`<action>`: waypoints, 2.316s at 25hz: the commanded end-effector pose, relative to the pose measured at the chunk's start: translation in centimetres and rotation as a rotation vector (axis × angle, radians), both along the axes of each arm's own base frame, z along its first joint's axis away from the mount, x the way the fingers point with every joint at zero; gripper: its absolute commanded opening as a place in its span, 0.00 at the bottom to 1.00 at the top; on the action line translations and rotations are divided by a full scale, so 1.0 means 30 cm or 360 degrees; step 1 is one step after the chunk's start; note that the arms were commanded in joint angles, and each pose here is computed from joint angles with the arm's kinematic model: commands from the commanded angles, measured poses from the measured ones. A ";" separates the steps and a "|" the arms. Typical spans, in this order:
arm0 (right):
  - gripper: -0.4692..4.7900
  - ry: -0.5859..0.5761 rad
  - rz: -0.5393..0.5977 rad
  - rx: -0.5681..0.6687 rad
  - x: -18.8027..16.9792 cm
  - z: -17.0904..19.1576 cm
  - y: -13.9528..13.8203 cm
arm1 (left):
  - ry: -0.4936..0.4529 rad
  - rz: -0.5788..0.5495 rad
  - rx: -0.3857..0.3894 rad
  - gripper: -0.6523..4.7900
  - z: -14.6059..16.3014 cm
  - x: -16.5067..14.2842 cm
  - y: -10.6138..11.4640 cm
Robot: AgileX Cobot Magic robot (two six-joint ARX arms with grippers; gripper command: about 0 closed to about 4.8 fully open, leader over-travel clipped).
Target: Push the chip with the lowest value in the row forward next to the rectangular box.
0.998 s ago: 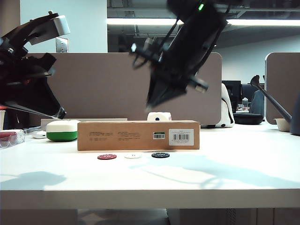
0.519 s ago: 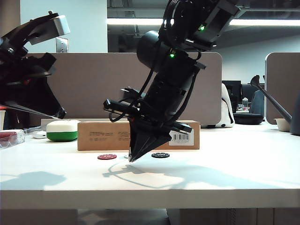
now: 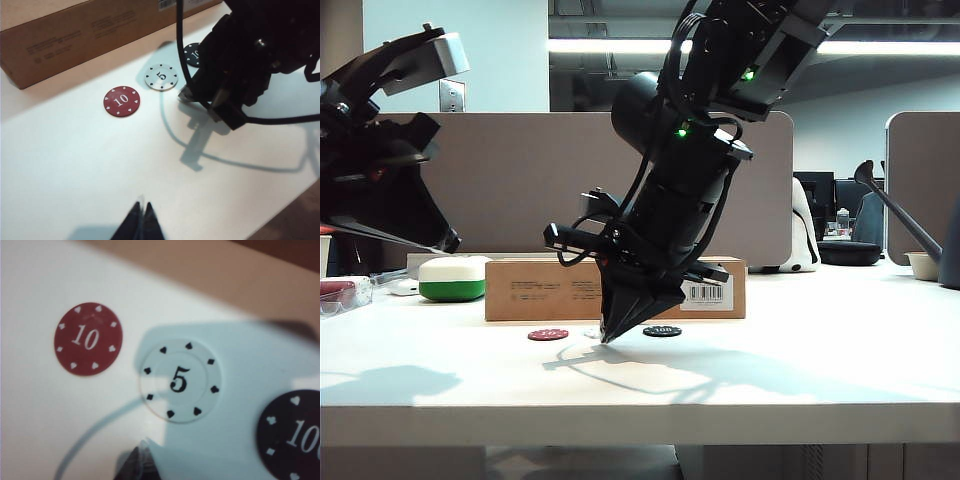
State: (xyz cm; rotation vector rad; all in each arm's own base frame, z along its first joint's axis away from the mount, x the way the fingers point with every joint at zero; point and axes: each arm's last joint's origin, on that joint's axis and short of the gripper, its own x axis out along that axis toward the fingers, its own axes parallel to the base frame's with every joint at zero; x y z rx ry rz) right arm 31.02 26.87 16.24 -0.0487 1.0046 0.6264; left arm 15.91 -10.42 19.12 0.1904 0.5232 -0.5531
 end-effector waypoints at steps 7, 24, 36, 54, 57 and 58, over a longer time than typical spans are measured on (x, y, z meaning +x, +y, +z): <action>0.07 -0.0030 0.0003 0.0019 0.004 0.011 0.006 | -0.0026 -0.0001 -0.0017 0.11 0.010 0.003 -0.002; 0.07 0.0018 -0.0003 -0.0033 0.012 -0.054 0.012 | -0.0026 -0.0001 -0.0017 0.11 0.010 0.003 -0.002; 0.07 0.0072 -0.0074 -0.0118 0.005 -0.072 0.001 | -0.0026 -0.0001 -0.0017 0.11 0.010 0.003 -0.002; 0.07 -0.0060 -0.0209 -0.0105 0.030 -0.063 0.002 | -0.0026 -0.0001 -0.0017 0.11 0.010 0.003 -0.002; 0.07 -0.0043 -0.0241 -0.0085 0.035 -0.078 0.005 | -0.0026 -0.0001 -0.0017 0.11 0.010 0.003 -0.002; 0.07 -0.0037 -0.0240 -0.0091 0.035 -0.085 0.005 | -0.0026 -0.0001 -0.0017 0.11 0.010 0.003 -0.002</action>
